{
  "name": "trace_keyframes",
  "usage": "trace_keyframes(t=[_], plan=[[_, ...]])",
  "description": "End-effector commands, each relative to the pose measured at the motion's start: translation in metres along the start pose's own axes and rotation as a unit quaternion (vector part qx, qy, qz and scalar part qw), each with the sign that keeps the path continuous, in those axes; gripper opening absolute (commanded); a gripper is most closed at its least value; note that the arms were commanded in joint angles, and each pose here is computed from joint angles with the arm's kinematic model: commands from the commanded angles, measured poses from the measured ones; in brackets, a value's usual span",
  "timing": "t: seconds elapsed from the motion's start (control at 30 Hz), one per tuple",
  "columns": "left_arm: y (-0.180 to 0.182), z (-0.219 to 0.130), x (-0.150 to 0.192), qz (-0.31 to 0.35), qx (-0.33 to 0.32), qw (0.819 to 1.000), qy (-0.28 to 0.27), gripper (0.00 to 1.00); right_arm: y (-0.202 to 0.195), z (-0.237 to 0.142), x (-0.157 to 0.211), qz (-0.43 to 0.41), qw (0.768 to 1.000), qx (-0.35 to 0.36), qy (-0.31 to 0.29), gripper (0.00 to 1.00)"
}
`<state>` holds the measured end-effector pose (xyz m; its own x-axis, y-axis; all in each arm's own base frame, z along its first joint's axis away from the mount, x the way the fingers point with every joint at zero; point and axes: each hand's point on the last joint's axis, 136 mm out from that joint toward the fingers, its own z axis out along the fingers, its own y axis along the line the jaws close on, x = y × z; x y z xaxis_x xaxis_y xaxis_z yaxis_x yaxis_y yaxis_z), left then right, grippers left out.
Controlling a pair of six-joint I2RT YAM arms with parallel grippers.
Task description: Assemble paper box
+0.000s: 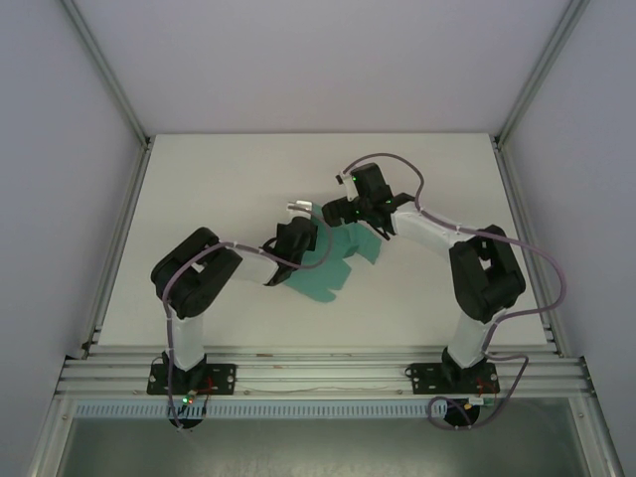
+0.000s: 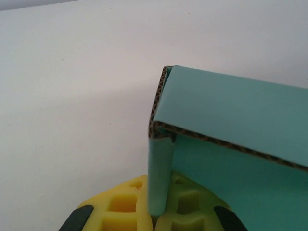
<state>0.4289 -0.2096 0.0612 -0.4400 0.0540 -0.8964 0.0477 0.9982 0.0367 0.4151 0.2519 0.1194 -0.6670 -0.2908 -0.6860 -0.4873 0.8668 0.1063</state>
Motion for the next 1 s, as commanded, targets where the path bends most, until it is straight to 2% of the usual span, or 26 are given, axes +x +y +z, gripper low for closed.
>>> trace_keyframes(t=[0.0, 0.1, 0.27, 0.37, 0.47, 0.57, 0.77, 0.87, 0.97], plan=[[0.057, 0.005, 0.059, 0.020, -0.134, 0.988, 0.074, 0.00, 0.004, 0.012, 0.084, 0.010, 0.989, -0.004, 0.149, 0.92], [0.068, 0.005, 0.071, 0.039, -0.176, 0.980, 0.089, 0.00, 0.002, 0.013, 0.090, 0.016, 0.987, 0.001, 0.160, 0.91], [0.077, -0.001, 0.070, 0.046, -0.219, 0.969, 0.105, 0.00, 0.002, 0.010, 0.087, 0.023, 0.988, 0.003, 0.156, 0.91], [0.074, -0.005, 0.067, 0.063, -0.223, 0.968, 0.093, 0.00, 0.001, 0.010, 0.086, 0.029, 0.987, 0.005, 0.157, 0.91], [0.062, -0.008, 0.064, 0.032, -0.175, 0.979, 0.095, 0.00, -0.001, 0.009, 0.077, 0.040, 0.989, 0.013, 0.142, 0.91], [0.046, -0.013, 0.050, -0.007, -0.120, 0.989, 0.081, 0.00, -0.007, -0.002, 0.046, 0.059, 0.993, 0.017, 0.097, 0.92], [0.027, -0.033, -0.004, -0.044, -0.041, 0.998, 0.023, 0.00, -0.027, -0.065, -0.023, 0.097, 0.995, 0.006, -0.031, 0.98], [0.029, -0.044, -0.023, -0.057, -0.033, 0.998, -0.002, 0.00, -0.049, -0.095, -0.029, 0.114, 0.991, 0.013, -0.063, 1.00], [0.033, -0.057, -0.039, -0.071, -0.024, 0.997, -0.025, 0.00, -0.080, -0.119, -0.018, 0.146, 0.985, 0.037, -0.079, 1.00]])
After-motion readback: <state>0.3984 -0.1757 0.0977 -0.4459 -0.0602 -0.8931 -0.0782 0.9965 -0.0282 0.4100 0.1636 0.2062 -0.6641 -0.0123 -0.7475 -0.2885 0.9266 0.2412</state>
